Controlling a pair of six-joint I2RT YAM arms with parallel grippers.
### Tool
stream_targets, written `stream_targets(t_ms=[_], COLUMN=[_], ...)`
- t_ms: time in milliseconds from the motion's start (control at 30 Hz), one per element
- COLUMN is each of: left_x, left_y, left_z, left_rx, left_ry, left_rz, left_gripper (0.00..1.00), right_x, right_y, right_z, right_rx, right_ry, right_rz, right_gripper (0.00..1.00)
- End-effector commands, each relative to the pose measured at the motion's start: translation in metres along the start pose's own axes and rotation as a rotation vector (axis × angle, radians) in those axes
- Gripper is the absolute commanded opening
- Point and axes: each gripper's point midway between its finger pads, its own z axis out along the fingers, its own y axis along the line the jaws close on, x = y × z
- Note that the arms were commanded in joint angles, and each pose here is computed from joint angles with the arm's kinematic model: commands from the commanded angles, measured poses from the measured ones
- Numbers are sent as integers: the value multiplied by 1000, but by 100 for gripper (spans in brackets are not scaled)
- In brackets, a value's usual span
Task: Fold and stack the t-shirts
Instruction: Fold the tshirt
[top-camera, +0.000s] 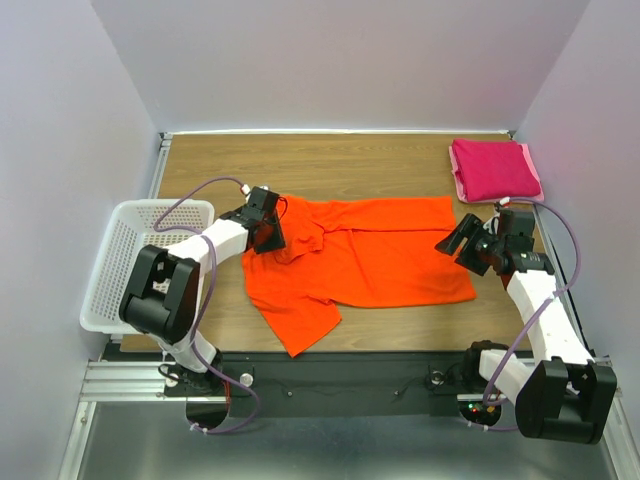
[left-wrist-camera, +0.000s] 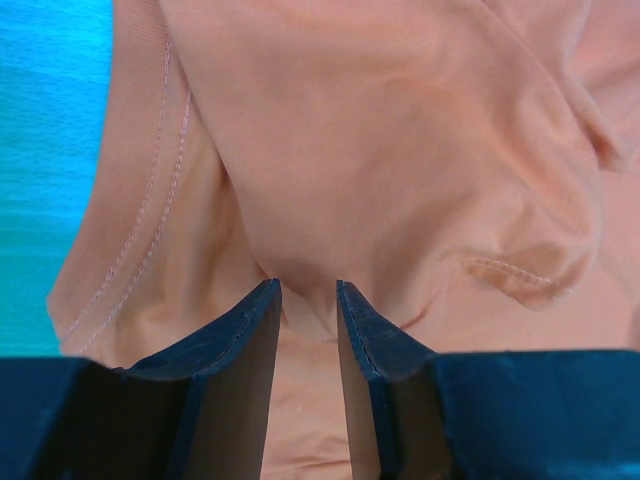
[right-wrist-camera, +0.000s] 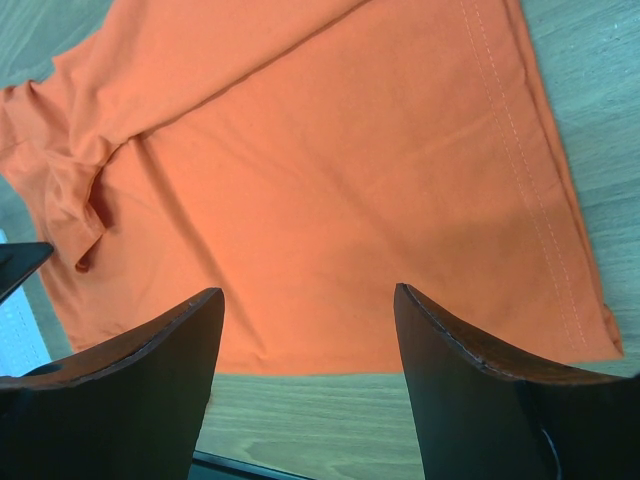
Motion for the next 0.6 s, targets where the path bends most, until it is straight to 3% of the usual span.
stream_targets(t_ms=[0,567], left_x=[0,24], left_y=[-2,11], left_z=[6,23], left_rx=[4,-73], left_ry=[-7,52], left_rz=[-9,42], left_gripper=[40,40], right_x=[-10,-11], right_y=[10,10], right_z=[-4,-1], right_rx=[-34,-27], right_ry=[-32,-26], right_rz=[-40,-43], right_gripper=[74,74])
